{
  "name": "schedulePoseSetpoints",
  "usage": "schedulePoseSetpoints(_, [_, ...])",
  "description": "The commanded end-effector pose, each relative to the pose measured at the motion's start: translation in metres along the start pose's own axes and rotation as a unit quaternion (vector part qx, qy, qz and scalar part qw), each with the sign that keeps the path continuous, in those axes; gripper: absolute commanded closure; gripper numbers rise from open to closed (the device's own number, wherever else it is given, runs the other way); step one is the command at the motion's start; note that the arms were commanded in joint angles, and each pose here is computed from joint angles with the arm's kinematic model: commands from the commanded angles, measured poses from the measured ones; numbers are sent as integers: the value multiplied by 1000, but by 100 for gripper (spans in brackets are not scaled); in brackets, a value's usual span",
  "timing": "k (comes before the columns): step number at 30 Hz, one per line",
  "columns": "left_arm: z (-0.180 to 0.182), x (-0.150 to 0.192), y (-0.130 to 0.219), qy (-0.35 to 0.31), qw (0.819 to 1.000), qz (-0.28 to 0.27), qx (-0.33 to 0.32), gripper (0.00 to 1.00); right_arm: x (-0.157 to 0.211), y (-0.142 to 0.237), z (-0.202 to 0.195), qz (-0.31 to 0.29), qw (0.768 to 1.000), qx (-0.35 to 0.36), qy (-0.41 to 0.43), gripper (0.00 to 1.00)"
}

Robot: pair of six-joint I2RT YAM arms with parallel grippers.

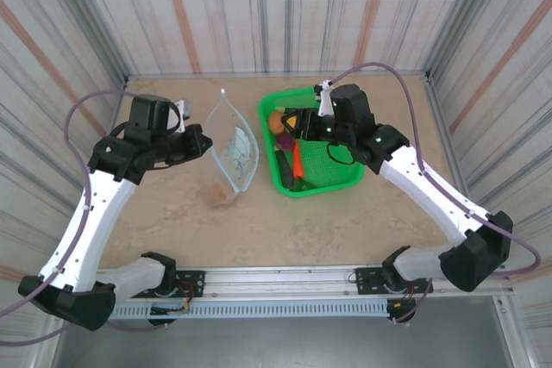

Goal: Place the food in the zip-top bag and seal the zipper

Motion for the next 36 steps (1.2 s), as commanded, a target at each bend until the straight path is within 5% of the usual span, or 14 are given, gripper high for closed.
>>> schedulePoseSetpoints(1, [-3,-4,7,-2,1000,-11,1,100,21,-29,-55,43,989,109,-91,24])
schedulePoseSetpoints(7, [-4,-6,-5,-1,1000,1,4,100,38,-86,-120,95,941,250,-208,16])
schedulePoseSetpoints(19, [-10,-5,-10,-1,1000,21,16,100,59,-169,-173,150,904,314,-247,8])
schedulePoseSetpoints(29, [-19,-8,-20,-5,999,19,37,100,71,-194,-179,154,914,277,-254,27])
schedulePoseSetpoints(36, [-20,-3,-28,-9,999,25,28,100,59,-170,-166,117,934,239,-239,37])
Point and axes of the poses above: each hand's point on the last joint's axis, 136 mm out from that joint toward the fingers, its own y axis back along the fingers, its own z axis along the line the jaws close on, x = y × z, the point moved 3 cm from there along y, back along the fingers, and after that the axes turned 13 degrees about y, right-handed, at the moved point
